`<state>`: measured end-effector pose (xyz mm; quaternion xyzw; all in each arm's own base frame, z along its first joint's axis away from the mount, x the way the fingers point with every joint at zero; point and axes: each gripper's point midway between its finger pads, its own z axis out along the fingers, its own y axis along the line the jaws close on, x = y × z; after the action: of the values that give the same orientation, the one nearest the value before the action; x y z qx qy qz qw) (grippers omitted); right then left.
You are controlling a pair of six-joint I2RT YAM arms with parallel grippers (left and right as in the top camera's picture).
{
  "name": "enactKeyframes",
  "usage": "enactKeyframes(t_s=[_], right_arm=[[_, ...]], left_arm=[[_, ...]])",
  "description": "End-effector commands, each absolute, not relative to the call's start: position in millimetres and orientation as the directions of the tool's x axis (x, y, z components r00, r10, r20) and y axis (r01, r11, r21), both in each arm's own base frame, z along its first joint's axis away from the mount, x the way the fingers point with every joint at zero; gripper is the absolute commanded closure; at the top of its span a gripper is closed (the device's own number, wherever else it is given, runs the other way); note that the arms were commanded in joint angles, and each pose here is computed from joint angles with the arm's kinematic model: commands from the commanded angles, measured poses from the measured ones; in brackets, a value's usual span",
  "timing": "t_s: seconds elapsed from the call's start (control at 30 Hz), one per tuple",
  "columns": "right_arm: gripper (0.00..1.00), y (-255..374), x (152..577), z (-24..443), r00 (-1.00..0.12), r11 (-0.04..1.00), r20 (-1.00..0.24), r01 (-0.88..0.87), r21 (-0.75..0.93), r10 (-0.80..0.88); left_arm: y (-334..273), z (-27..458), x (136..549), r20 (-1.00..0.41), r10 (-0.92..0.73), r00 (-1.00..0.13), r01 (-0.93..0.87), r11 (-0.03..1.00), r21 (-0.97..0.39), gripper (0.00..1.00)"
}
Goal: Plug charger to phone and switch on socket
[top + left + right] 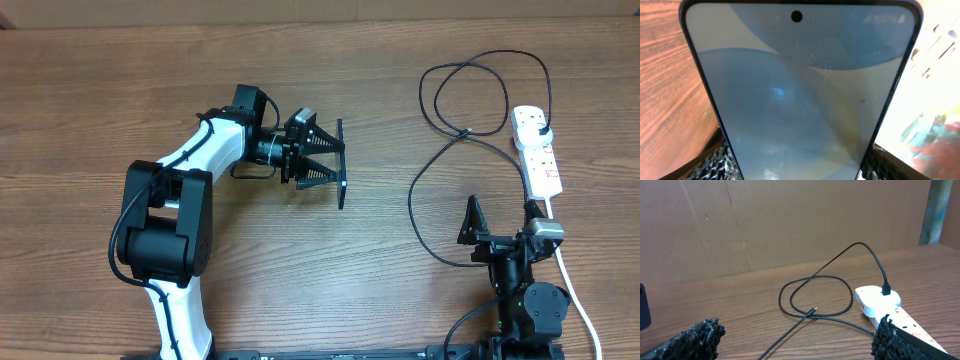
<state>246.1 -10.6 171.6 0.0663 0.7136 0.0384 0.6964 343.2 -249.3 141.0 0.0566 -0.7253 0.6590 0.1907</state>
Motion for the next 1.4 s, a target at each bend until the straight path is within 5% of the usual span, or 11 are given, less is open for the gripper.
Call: enactKeyframes(t_s=[0.0,0.3,1.37], right_arm=[[0.0,-10.1,246.3,169.5,-0.019,0.989,-0.99,0.04,0.14,0.141],[0.0,-10.1,246.3,169.5,-0.019,0.989,-0.99,0.04,0.14,0.141],[0.0,-10.1,246.3,169.5,-0.019,0.989,-0.99,0.04,0.14,0.141]], left_arm=[[-250.7,150.3,340.9,0.456,0.196,-0.868,-0.447,0.09,-0.89,0.27],[-250.7,150.3,340.8,0.576,0.182,-0.797,-0.564,0.116,-0.818,0.3],[-250.7,150.2,341.2,0.571,0.182,-0.801,-0.559,0.116,-0.821,0.31]])
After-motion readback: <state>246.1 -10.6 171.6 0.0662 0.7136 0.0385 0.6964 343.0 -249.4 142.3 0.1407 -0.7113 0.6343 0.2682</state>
